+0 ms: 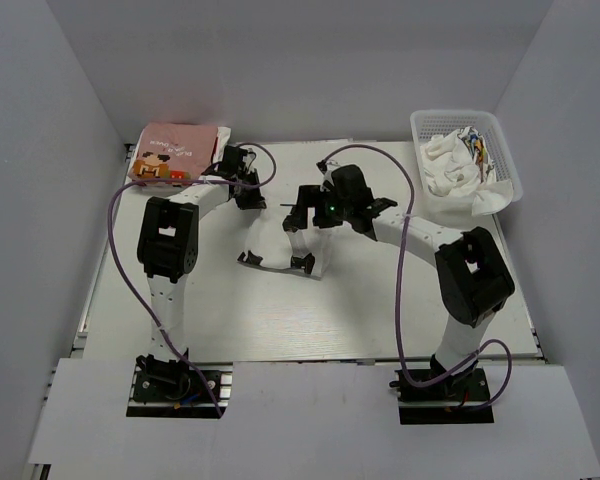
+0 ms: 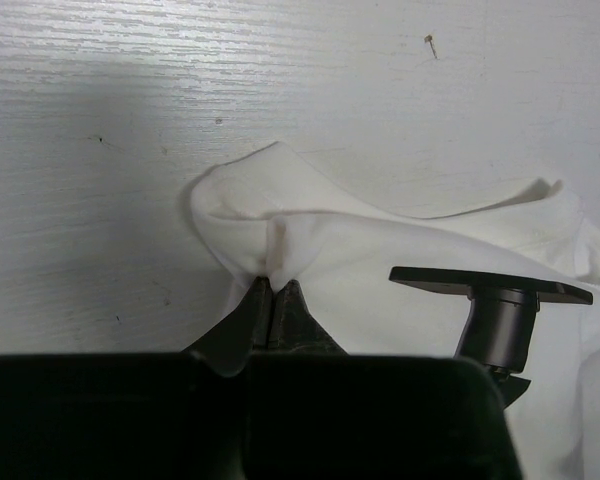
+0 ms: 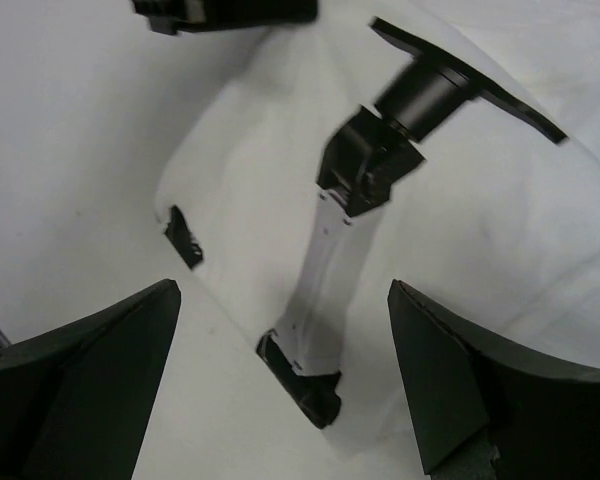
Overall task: Fold and stack the t-shirts
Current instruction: Smooth out wrinkles on the folded tshirt
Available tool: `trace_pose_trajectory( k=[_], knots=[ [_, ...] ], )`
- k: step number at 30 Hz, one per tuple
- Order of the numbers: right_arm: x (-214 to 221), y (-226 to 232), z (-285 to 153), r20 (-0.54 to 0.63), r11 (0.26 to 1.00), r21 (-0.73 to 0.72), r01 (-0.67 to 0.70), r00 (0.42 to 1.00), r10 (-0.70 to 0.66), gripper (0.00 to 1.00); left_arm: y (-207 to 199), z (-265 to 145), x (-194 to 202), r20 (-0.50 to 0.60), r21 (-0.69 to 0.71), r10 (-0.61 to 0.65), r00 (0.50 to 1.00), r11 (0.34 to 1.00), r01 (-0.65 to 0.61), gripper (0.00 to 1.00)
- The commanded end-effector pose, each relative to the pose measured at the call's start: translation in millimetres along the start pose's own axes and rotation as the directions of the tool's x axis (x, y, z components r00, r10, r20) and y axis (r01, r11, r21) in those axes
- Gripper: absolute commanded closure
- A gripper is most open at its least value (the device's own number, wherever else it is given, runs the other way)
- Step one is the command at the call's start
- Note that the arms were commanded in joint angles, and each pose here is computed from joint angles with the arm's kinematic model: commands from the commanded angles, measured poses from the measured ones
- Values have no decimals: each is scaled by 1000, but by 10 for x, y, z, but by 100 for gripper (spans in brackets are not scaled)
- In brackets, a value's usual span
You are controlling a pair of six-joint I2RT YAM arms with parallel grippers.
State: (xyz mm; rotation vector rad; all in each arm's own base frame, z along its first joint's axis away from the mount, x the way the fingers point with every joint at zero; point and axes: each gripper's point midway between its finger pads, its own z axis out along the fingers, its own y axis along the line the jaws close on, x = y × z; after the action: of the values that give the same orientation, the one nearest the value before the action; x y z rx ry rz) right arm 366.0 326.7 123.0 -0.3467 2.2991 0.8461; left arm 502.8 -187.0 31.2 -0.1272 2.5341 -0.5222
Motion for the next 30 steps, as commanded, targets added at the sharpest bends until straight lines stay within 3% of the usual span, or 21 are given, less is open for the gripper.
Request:
trace_pose_trajectory(
  k=[1, 2, 6, 17, 21, 24, 26, 27, 28, 30],
  knots=[
    [-142, 294, 34, 72, 989, -145, 25, 997, -14, 10, -54, -154, -25, 14, 2, 4, 1000, 1000, -4, 100],
    [-209, 347, 53, 104, 984, -175, 33, 994, -15, 10, -63, -151, -45, 22, 6, 5, 1000, 1000, -5, 100],
    [-5, 254, 244, 49, 978, -206, -26, 998, 37, 10, -44, -141, -8, 14, 2, 4, 1000, 1000, -4, 100],
    [1019, -839, 321, -81, 952, 10, -307, 948, 307, 10, 64, -150, -10, 12, -35, 3, 1000, 999, -2, 100],
    [1073, -801, 367, -106, 966, -66, -250, 964, 243, 10, -18, -160, -55, 19, 8, 30, 999, 1000, -30, 100],
    [796, -597, 321, -69, 976, -158, -150, 988, 140, 10, -106, -236, -195, 37, 24, 57, 998, 998, -58, 99],
    [526, -519, 181, -2, 988, -153, -29, 1000, 29, 10, -202, -394, -382, 83, 30, 77, 994, 996, -80, 72],
    [255, -416, 137, 50, 987, -158, 22, 999, -14, 10, -180, -467, -408, 85, 4, 76, 993, 997, -76, 48],
    [305, -446, 85, 9, 991, -131, 37, 999, -36, 10, -184, -556, -483, 106, -19, 55, 993, 998, -53, 1],
    [-87, -245, -130, 102, 986, -122, 114, 990, -101, 10, -181, -734, -610, 162, -85, 58, 985, 995, -44, 0]
  ],
)
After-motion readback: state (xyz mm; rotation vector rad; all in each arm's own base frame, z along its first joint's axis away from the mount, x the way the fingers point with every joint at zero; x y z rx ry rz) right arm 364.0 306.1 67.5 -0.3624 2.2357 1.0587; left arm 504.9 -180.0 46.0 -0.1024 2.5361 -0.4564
